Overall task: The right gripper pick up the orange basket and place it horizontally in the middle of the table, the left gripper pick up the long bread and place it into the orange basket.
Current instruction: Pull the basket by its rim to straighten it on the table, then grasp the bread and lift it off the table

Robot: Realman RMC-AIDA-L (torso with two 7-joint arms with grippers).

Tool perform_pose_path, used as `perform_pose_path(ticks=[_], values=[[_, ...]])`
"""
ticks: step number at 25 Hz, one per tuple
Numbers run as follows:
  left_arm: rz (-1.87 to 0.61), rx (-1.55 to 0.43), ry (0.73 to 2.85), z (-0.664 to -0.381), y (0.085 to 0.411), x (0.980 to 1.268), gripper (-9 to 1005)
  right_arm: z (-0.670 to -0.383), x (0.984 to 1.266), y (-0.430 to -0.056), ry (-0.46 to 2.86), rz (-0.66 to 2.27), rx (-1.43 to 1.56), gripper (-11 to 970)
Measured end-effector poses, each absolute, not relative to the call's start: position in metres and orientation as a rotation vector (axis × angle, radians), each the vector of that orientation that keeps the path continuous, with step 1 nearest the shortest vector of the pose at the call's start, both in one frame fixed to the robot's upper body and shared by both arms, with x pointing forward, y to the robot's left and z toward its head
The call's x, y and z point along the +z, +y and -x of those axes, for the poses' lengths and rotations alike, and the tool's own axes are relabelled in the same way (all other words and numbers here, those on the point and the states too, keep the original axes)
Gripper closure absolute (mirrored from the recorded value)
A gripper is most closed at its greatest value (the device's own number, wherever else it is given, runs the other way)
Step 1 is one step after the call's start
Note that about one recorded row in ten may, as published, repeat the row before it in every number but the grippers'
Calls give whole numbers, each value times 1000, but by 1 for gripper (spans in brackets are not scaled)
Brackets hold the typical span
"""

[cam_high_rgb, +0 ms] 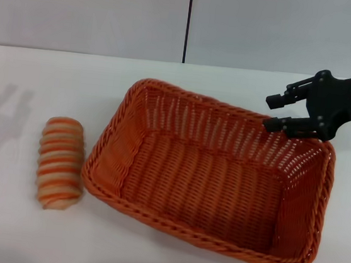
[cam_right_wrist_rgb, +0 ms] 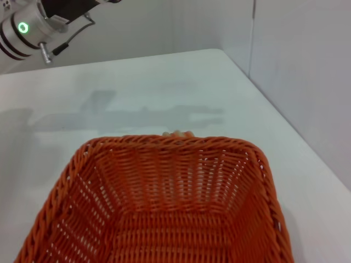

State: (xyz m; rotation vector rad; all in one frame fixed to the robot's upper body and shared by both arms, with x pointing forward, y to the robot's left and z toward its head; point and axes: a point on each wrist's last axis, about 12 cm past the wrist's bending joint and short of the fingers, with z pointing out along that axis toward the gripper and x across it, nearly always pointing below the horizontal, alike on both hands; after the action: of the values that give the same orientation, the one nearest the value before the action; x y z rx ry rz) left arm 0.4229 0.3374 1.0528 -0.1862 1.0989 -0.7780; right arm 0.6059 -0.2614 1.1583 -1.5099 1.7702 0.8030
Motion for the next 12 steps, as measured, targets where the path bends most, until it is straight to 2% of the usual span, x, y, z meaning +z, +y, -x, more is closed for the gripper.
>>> perform_pose_path(ticks=[3,9,12], values=[[184,-780,1098,-425,337,1053,554,-609,1160,-263,1767,1487,779,548],[185,-781,1101,-426,336,1053,554,-610,1165,-272,1738,1405,759,537],[185,-780,1102,-426,336,1053,554,-605,1168,-288,1676,1264,772,533]])
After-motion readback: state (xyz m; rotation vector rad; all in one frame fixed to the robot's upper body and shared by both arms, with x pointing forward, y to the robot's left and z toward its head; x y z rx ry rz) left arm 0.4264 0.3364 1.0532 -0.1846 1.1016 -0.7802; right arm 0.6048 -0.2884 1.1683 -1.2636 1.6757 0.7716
